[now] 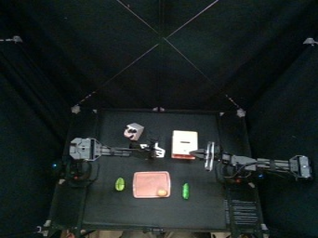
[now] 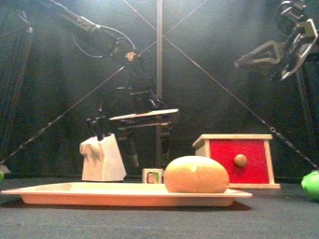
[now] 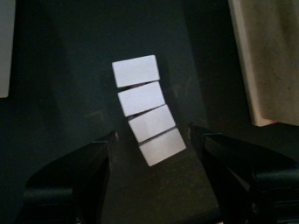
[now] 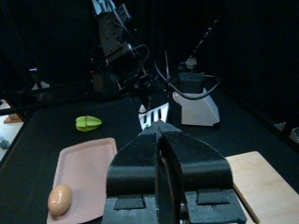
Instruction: Grab sushi roll
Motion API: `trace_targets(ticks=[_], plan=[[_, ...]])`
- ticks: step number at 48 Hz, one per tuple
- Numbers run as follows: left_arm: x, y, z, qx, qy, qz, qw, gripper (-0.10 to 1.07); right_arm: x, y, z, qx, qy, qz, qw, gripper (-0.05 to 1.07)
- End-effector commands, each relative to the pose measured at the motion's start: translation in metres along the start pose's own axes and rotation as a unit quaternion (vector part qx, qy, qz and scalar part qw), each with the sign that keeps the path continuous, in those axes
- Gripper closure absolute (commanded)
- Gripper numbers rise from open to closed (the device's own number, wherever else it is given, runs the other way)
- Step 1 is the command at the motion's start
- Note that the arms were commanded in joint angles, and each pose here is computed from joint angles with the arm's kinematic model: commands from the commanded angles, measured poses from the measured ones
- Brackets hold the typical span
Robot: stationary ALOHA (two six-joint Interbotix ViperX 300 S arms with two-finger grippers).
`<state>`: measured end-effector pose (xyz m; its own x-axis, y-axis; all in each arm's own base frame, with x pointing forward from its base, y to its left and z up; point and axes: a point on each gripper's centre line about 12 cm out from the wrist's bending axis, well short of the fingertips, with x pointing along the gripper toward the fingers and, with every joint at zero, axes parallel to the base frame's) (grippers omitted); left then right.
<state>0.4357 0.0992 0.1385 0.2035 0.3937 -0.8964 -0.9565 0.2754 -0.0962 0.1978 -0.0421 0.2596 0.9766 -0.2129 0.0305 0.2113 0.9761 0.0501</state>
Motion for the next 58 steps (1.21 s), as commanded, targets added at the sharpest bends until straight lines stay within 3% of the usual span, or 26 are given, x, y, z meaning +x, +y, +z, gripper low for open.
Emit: trace_targets(ticks=[1,18,38,58], plan=[[-0.005,-0.006,0.012,-0.015,-0.006,-0.013,0.9998,0.01,0.002,-0.001,0.003,0.0,-0.005,-0.004,1.0,1.01],[0.01,-0.002,0.021,-0.038,0.004,-0.009,0.9992,0.01,0.002,-0.004,0.003,0.0,-0.003,-0.011,0.9999,1.01],[0.019,0.001,0.02,-0.043,0.012,0.001,0.999,0.03,0.002,-0.006,0.002,-0.001,0.001,-0.015,0.9999,1.01],[0.02,0.001,0.018,-0.036,0.013,0.002,0.9992,0.36,0.002,-0.006,0.002,0.0,0.002,-0.016,0.9999,1.01]])
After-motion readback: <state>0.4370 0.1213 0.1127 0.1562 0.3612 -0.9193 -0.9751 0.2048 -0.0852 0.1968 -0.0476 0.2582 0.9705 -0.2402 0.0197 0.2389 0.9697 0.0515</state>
